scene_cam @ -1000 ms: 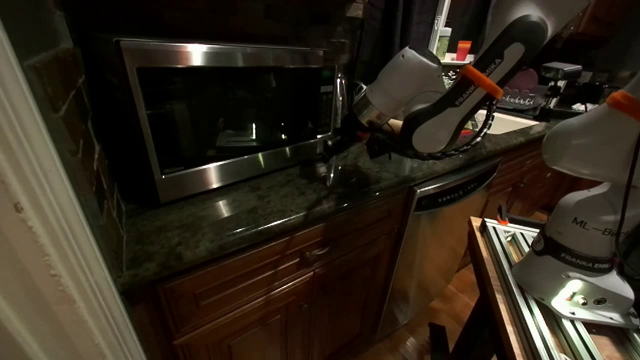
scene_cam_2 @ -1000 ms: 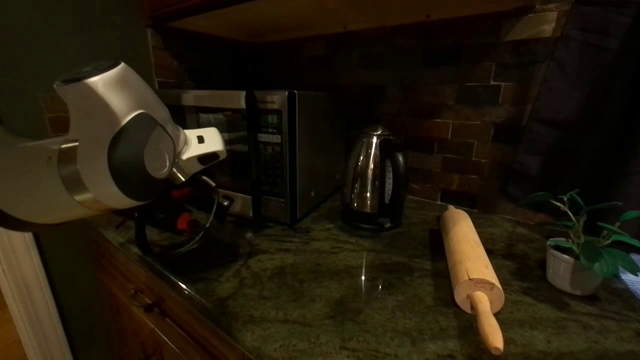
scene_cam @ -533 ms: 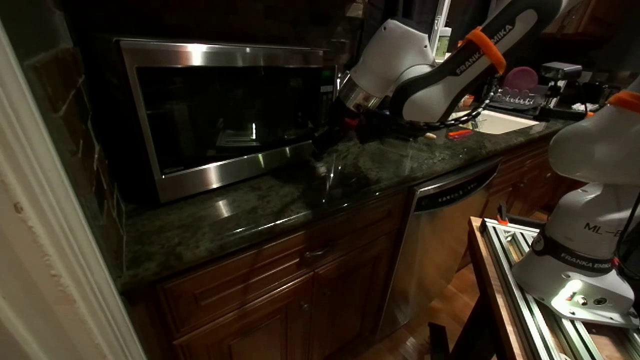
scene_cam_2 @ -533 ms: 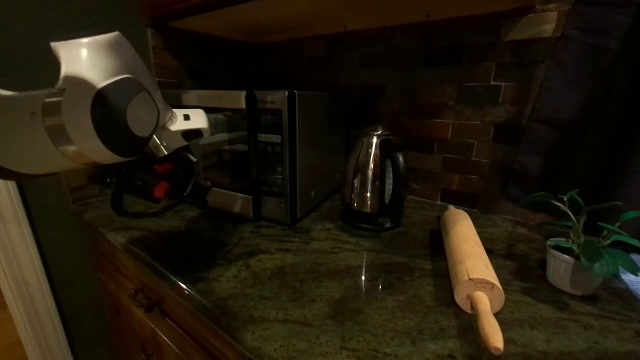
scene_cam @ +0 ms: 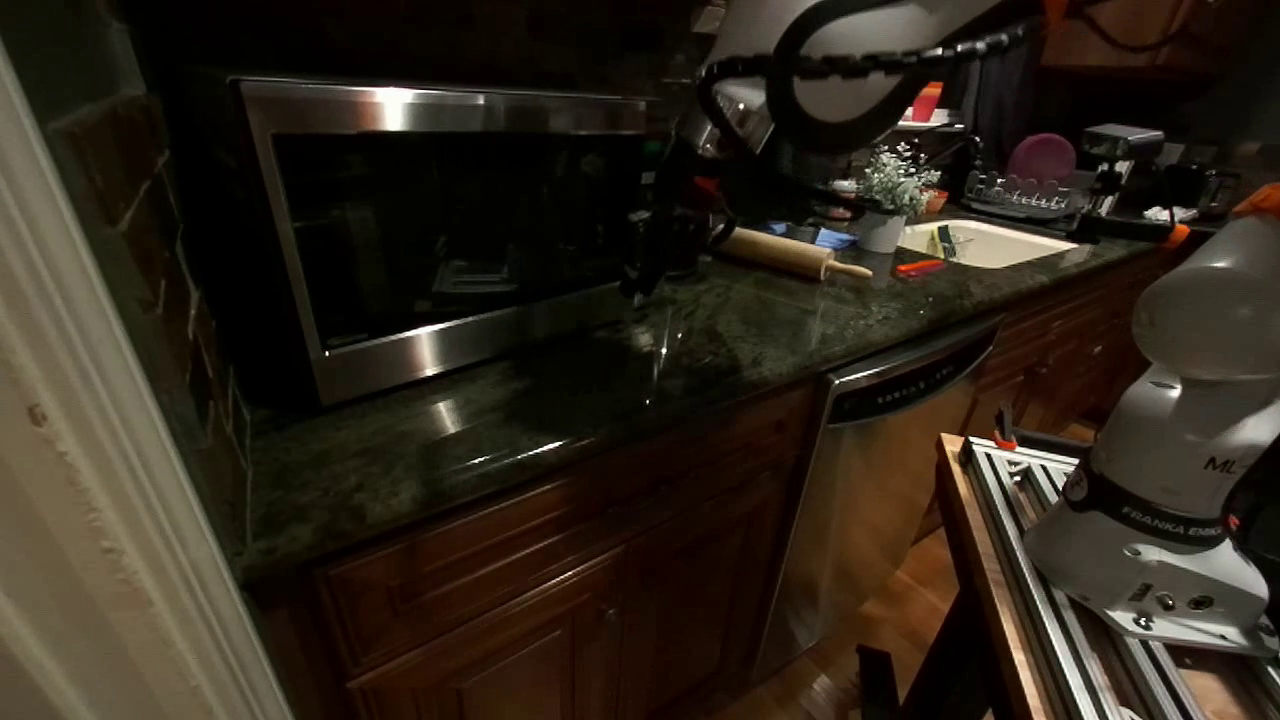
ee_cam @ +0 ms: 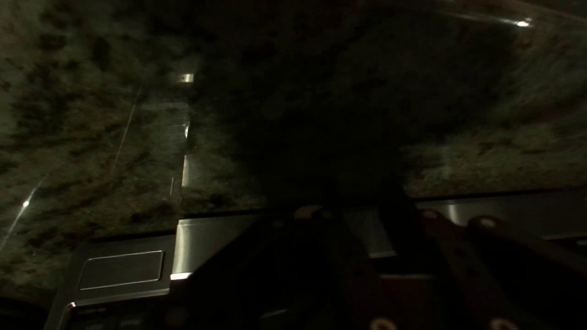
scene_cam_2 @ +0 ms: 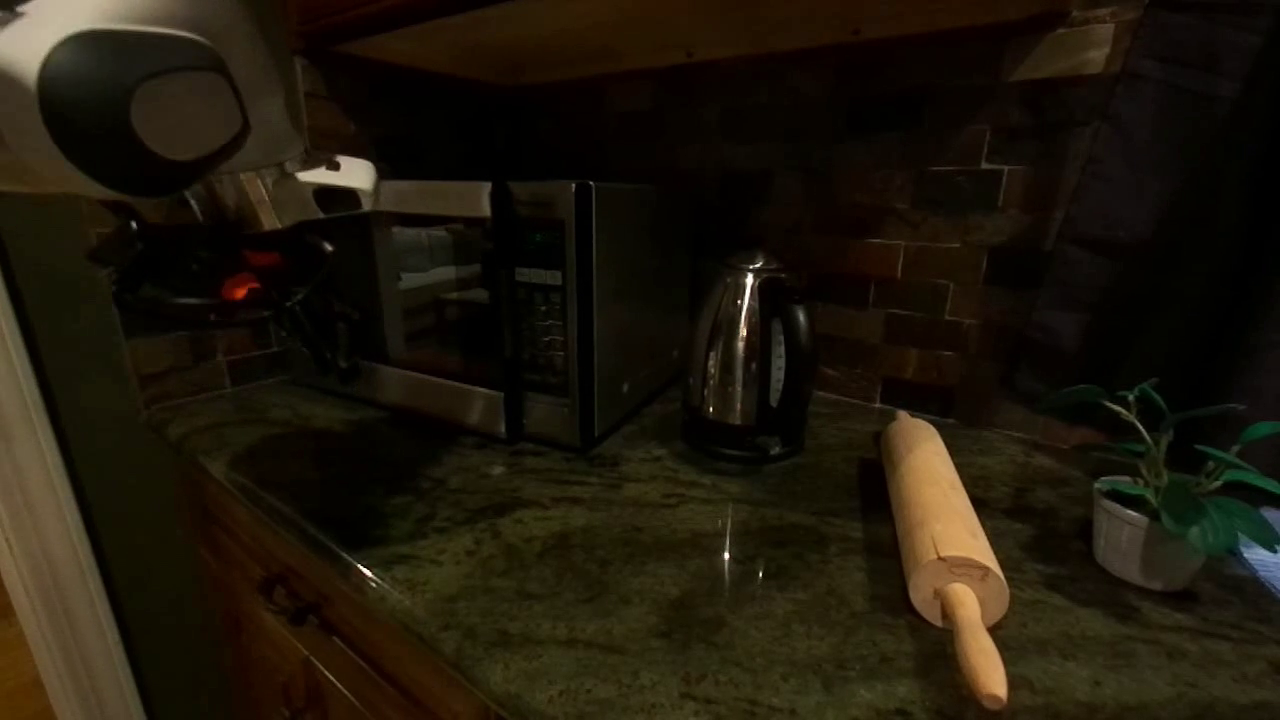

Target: Open the microwave door.

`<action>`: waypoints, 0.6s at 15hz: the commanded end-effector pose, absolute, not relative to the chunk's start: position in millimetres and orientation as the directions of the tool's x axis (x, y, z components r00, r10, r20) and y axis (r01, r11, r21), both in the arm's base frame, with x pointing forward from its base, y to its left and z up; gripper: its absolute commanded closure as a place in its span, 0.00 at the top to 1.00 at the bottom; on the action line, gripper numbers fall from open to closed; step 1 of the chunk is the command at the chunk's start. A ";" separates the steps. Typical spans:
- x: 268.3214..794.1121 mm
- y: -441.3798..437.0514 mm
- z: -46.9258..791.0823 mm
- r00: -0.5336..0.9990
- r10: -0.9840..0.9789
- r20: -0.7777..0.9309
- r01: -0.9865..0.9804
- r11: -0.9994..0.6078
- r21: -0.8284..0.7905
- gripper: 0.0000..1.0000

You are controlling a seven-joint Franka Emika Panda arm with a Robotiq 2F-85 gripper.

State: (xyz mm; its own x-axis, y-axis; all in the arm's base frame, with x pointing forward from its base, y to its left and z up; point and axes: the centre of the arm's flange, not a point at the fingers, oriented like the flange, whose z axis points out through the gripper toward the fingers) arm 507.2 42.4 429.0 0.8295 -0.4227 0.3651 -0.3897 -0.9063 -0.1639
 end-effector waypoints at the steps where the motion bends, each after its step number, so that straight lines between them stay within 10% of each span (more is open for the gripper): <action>1: 451.6 30.5 481.5 0.854 -0.425 0.301 -0.401 -0.905 -0.138 0.62; 6: 402.7 14.8 517.5 0.937 -0.323 0.135 -0.312 -0.945 -0.098 0.99; 9: 410.1 12.1 516.9 0.949 -0.300 0.098 -0.286 -0.950 -0.128 1.00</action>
